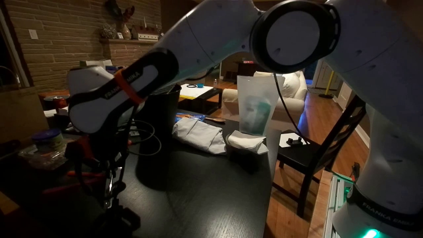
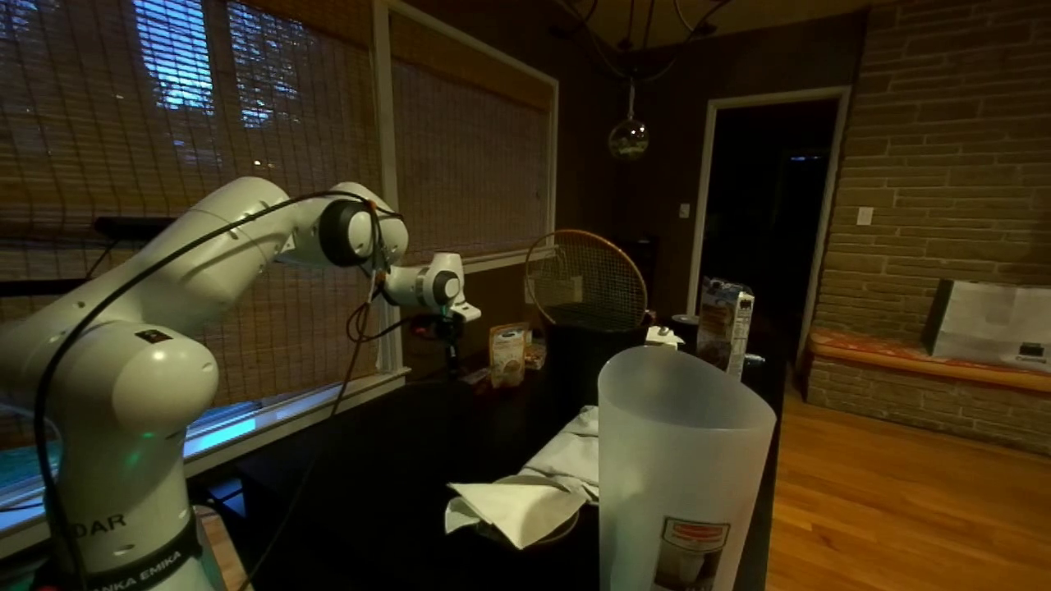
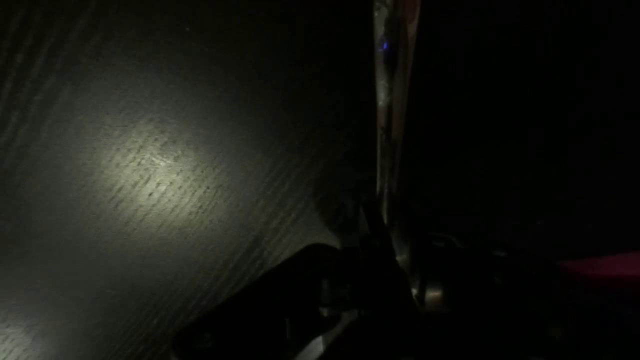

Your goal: Pick up the silver spoon and place it inside the clear bucket

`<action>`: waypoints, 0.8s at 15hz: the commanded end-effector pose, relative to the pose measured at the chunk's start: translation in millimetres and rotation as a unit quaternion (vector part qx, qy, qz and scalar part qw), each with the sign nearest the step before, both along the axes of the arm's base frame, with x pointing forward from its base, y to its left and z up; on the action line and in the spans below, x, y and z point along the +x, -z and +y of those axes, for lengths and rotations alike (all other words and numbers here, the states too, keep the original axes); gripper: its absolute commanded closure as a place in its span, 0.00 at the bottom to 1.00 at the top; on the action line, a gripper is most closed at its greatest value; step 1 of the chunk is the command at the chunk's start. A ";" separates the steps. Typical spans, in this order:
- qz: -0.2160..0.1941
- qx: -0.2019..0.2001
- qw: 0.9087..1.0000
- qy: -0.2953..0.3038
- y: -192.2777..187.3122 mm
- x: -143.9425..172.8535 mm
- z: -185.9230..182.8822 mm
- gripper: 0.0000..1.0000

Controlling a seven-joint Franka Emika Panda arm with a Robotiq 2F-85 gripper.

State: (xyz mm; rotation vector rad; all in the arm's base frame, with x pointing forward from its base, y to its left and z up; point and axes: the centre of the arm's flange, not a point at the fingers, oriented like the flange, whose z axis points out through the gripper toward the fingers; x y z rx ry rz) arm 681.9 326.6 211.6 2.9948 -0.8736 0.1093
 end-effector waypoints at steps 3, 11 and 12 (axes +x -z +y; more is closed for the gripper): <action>0.030 -0.066 0.991 0.114 -77.6 -41.0 -24.6 0.97; 0.029 -0.087 0.939 0.332 -115.1 -100.4 -86.9 0.97; 0.027 -0.089 0.929 0.358 -120.4 -104.1 -93.6 0.97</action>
